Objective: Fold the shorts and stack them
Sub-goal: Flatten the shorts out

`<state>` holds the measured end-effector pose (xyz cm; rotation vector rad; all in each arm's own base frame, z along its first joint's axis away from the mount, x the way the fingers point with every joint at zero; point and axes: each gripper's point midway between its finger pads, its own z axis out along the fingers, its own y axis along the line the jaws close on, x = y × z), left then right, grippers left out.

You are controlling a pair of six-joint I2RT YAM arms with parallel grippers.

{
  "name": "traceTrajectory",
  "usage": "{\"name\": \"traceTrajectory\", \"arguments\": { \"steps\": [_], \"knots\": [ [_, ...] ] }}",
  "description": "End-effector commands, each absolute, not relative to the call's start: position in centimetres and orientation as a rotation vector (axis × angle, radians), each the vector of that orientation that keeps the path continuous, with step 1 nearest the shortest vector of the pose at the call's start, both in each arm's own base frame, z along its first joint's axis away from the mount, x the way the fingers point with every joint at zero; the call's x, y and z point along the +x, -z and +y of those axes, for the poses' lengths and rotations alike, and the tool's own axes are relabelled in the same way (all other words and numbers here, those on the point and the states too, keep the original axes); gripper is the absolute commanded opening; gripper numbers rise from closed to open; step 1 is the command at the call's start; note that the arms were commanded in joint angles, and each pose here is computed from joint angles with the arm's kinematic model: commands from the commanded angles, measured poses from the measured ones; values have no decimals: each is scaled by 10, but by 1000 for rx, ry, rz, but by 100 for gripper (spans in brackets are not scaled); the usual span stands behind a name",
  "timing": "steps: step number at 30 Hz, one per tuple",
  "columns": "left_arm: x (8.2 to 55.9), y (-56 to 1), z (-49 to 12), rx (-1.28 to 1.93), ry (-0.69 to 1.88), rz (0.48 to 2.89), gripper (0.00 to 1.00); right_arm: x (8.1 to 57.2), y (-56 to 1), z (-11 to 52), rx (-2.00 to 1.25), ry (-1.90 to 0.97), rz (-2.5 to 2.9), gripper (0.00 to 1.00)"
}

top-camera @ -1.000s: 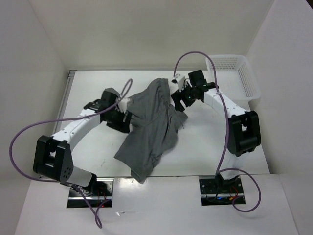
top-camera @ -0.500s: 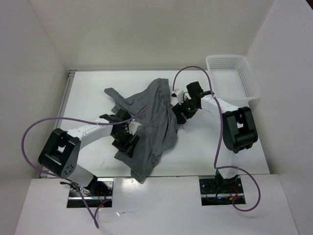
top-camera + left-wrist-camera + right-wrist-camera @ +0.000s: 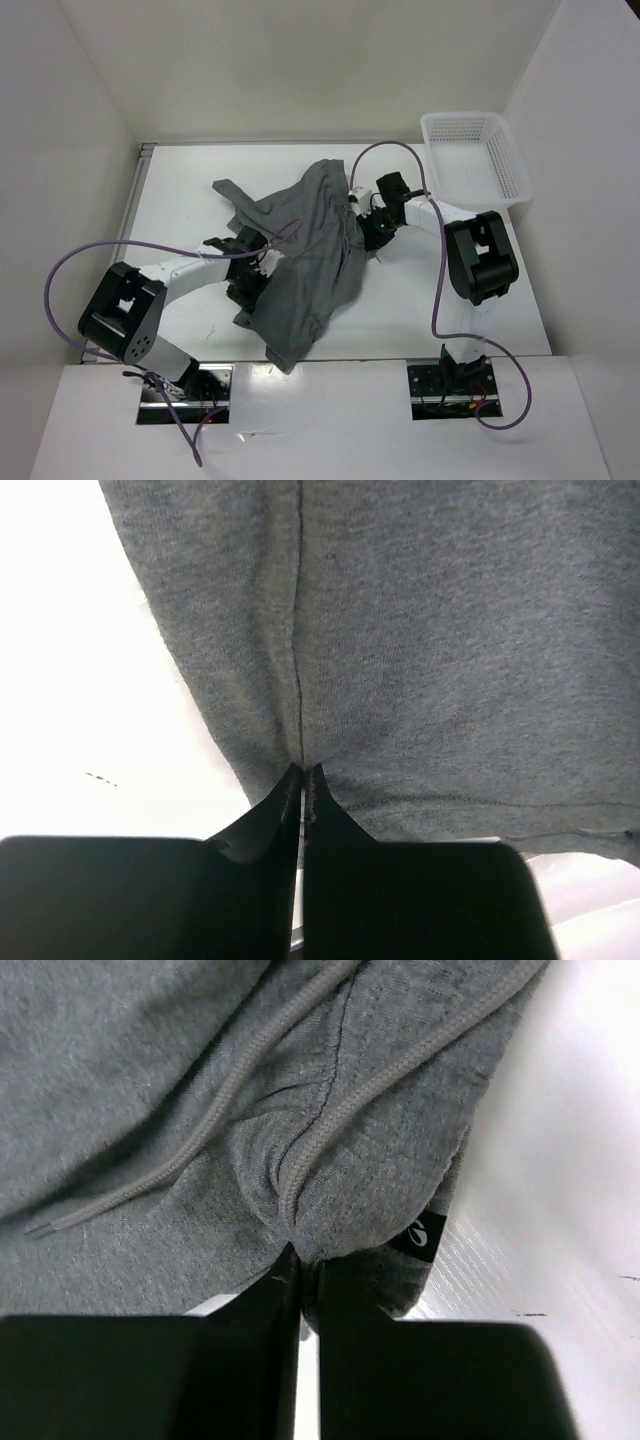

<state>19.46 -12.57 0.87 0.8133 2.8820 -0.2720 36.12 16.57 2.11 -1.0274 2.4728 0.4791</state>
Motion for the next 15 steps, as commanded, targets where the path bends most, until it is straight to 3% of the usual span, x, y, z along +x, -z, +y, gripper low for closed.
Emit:
{"name": "traceTrajectory", "arguments": {
  "steps": [1,4,9,13,15],
  "knots": [
    [210,9,-110,798,113,2839,0,374,-27,173,-1068,-458,2410,0],
    [229,3,-102,754,13,2786,0,374,-50,164,-1153,-379,2343,0],
    [333,-47,-48,355,-173,2580,0,299,-72,134,-1509,-396,2327,0],
    [364,-56,-33,264,-211,2518,0,255,-79,129,-1621,-527,2330,0],
    [370,-59,-40,277,-202,2501,10,263,-86,143,-1518,-569,2312,0]
  ]
}}
